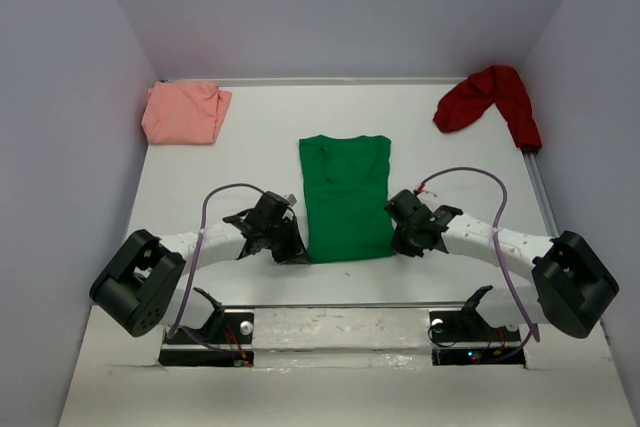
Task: Fold and stack the t-shirts
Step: Fold the tshirt
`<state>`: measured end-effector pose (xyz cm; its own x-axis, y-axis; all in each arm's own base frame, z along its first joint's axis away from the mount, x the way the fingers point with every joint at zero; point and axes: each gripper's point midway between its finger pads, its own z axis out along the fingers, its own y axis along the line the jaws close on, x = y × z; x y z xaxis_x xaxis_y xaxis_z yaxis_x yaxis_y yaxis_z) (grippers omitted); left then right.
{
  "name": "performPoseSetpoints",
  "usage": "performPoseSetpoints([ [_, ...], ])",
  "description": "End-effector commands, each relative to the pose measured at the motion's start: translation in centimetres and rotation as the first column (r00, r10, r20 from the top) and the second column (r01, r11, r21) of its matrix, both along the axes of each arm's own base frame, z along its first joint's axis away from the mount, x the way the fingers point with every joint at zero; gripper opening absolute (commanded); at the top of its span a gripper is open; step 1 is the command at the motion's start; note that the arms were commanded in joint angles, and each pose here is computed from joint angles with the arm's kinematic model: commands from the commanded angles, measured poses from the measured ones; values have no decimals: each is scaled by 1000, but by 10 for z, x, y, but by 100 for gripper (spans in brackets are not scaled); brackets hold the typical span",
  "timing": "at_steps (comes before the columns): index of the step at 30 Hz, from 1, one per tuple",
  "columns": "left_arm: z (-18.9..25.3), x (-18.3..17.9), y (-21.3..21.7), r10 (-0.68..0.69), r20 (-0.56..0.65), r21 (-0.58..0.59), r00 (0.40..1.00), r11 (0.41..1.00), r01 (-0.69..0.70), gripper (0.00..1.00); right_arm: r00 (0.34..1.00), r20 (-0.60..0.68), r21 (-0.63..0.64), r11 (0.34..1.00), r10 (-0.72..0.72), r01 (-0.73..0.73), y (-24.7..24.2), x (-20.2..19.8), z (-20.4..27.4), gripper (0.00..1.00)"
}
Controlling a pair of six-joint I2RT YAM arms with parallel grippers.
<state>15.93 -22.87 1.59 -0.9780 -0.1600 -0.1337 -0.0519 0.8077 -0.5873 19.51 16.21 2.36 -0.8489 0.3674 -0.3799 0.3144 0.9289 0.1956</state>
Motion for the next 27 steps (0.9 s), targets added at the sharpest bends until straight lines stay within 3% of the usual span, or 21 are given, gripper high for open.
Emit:
performPoseSetpoints([
  [1, -13, -15, 18, 4, -38, 72, 999, 997, -2, 0, 998, 6, -137, 989, -63, 64, -32, -4, -1, 0],
  [14, -12, -18, 21, 3, -39, 74, 999, 997, 0, 0, 995, -1, -171, 981, -97, 96, -42, -9, -4, 0],
  [27, 13, -22, 15, 1, 24, 103, 1000, 995, -3, 0, 999, 49, -147, 989, -23, 30, -27, -17, 24, 0],
])
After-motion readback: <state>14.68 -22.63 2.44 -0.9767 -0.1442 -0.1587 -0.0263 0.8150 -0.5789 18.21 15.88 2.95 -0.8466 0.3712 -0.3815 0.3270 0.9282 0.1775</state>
